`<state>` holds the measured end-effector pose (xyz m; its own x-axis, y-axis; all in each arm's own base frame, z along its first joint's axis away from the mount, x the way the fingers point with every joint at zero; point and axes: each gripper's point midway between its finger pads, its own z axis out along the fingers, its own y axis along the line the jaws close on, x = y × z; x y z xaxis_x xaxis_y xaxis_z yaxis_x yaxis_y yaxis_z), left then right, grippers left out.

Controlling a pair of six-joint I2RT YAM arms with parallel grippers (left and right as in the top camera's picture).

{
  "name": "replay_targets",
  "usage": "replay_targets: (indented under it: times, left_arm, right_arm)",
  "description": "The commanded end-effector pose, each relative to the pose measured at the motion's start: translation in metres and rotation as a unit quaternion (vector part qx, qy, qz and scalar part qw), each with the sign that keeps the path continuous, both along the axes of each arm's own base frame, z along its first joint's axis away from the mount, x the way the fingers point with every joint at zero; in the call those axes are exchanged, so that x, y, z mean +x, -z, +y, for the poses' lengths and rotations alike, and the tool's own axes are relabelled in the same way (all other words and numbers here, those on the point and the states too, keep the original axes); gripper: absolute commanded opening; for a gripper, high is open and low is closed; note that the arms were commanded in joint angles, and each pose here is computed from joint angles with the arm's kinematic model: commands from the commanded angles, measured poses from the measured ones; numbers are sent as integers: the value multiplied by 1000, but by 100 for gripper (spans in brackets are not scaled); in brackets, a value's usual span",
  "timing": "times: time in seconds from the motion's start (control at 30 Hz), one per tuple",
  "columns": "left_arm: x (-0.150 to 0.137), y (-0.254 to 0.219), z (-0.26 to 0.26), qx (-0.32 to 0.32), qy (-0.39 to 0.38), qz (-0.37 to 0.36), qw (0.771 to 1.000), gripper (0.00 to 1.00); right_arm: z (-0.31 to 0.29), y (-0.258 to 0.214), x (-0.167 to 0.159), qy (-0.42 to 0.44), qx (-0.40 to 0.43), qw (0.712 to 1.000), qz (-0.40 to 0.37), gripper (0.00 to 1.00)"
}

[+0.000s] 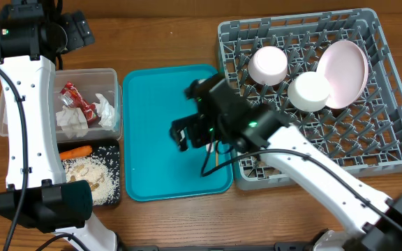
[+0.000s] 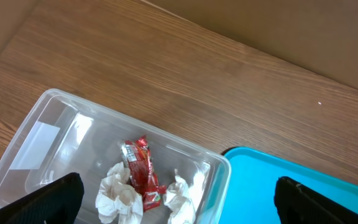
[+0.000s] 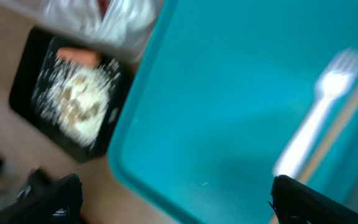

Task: Sort waste into correct bins and load items into the dishwasher
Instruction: 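Release the plate and move the right gripper to the white fork, then lower the right gripper over the white fork on the teal tray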

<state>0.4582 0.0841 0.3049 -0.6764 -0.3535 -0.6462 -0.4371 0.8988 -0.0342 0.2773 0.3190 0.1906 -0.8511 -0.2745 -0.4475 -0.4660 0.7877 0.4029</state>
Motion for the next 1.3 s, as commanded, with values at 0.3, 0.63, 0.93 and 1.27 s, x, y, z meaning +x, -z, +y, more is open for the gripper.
replay_targets:
  times: [0.3,0.63,0.93,1.27]
  left_arm:
    - [-1,-16,-2,-4,-1,-21,1000,100]
    - [-1,-16,-2,-4,-1,-21,1000,100]
    - [-1,-16,-2,-4,-1,-21,1000,100]
    - [-1,-16,-2,-4,-1,-21,1000,100]
  right_arm:
    - [14,74,-1,17,-59,995,73,75]
    - [-3,106,39,89,-130,987,9,64]
    - [-15,137,49,122,-176,977,7,61]
    - [-16,159,57,128,-188,974,9,66]
